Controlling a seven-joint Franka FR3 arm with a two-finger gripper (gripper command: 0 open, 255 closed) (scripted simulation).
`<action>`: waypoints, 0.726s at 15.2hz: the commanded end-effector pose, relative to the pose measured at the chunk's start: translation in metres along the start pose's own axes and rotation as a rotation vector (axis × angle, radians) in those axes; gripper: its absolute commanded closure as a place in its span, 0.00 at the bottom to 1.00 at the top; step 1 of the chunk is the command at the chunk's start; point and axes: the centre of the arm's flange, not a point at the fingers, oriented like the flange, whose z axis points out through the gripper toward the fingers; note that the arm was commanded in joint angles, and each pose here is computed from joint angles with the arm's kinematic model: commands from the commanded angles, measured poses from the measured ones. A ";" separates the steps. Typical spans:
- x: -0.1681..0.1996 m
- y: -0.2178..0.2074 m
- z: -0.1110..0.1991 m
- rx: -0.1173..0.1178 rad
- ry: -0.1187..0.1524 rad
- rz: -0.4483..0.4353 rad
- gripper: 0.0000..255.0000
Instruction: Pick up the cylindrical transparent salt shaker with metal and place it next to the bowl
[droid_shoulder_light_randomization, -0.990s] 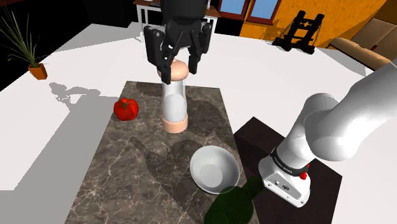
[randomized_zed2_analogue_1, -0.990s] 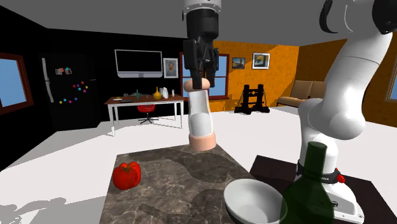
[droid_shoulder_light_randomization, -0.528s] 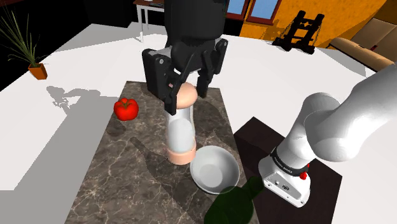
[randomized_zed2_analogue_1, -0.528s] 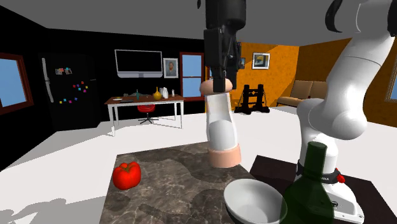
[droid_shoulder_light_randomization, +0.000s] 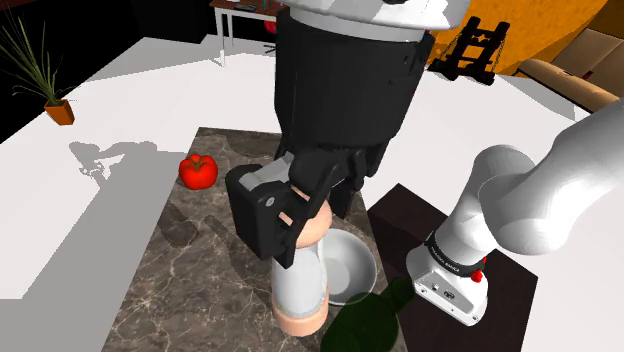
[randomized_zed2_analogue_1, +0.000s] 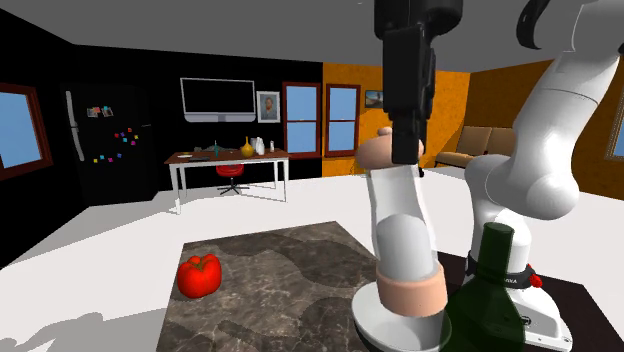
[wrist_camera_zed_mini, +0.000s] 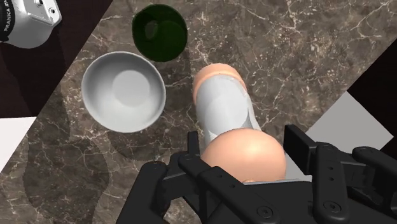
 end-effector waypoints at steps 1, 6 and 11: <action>-0.001 0.000 0.009 0.000 0.000 0.001 1.00; 0.000 0.000 0.036 0.000 0.000 0.001 1.00; 0.001 0.000 0.062 0.000 0.000 0.001 1.00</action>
